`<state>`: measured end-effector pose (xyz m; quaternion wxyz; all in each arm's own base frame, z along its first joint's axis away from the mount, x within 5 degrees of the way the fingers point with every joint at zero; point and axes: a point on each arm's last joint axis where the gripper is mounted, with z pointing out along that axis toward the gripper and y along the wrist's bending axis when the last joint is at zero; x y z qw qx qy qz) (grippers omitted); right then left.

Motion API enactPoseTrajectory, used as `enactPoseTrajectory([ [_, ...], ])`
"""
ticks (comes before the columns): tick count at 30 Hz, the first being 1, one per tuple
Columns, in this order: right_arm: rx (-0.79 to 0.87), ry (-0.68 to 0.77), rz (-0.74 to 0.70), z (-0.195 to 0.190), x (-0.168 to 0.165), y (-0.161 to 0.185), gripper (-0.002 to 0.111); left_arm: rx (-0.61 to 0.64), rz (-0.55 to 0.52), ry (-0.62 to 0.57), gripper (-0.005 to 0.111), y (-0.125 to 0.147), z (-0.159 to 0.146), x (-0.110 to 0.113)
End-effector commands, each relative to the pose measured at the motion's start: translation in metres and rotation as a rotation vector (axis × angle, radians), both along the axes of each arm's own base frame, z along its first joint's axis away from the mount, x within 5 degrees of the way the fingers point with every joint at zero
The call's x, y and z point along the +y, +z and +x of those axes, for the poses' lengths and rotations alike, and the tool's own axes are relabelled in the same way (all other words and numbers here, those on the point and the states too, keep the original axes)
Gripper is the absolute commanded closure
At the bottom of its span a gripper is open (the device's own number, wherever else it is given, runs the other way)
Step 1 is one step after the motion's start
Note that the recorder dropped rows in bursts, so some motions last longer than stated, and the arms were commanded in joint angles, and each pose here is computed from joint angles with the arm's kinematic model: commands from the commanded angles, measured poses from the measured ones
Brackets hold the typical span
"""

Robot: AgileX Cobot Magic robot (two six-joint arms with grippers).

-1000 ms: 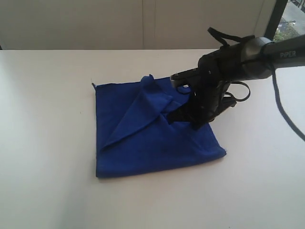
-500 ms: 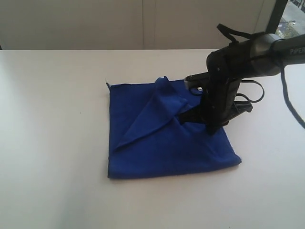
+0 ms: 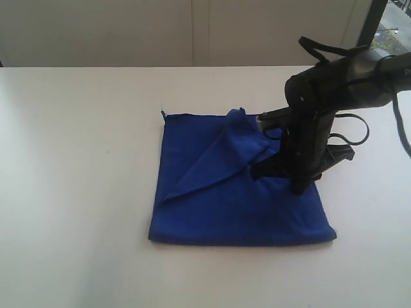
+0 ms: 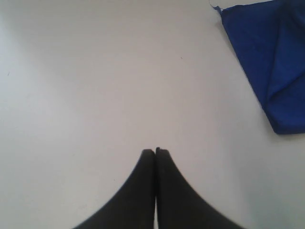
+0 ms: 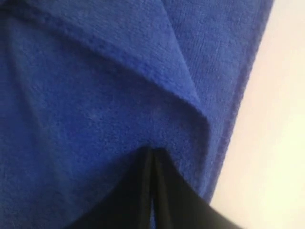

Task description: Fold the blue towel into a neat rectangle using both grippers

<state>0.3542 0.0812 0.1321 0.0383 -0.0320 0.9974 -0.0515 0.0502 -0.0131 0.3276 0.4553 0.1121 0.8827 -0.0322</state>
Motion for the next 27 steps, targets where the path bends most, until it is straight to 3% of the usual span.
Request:
enactPoseTrajectory([
  [1, 0.083, -0.015, -0.021, -0.011, -0.005, -0.011, 0.108, 0.007, -0.006, 0.0, 0.107, -0.002, -0.001, 0.0],
  [6, 0.0, -0.015, 0.008, -0.006, -0.003, 0.0, 0.108, 0.007, -0.006, 0.0, 0.107, -0.002, -0.001, 0.0],
  [16, -0.266, -0.003, 0.089, -0.003, -0.001, 0.061, 0.108, 0.007, -0.006, 0.0, 0.107, -0.002, -0.001, 0.0],
  [21, -0.342, 0.008, 0.118, 0.005, 0.002, 0.061, 0.108, 0.007, -0.006, 0.0, 0.107, -0.002, -0.001, 0.0],
  [27, -0.435, -0.127, 0.233, 0.022, -0.007, 0.059, 0.108, 0.007, -0.006, 0.0, 0.107, -0.002, -0.001, 0.0],
])
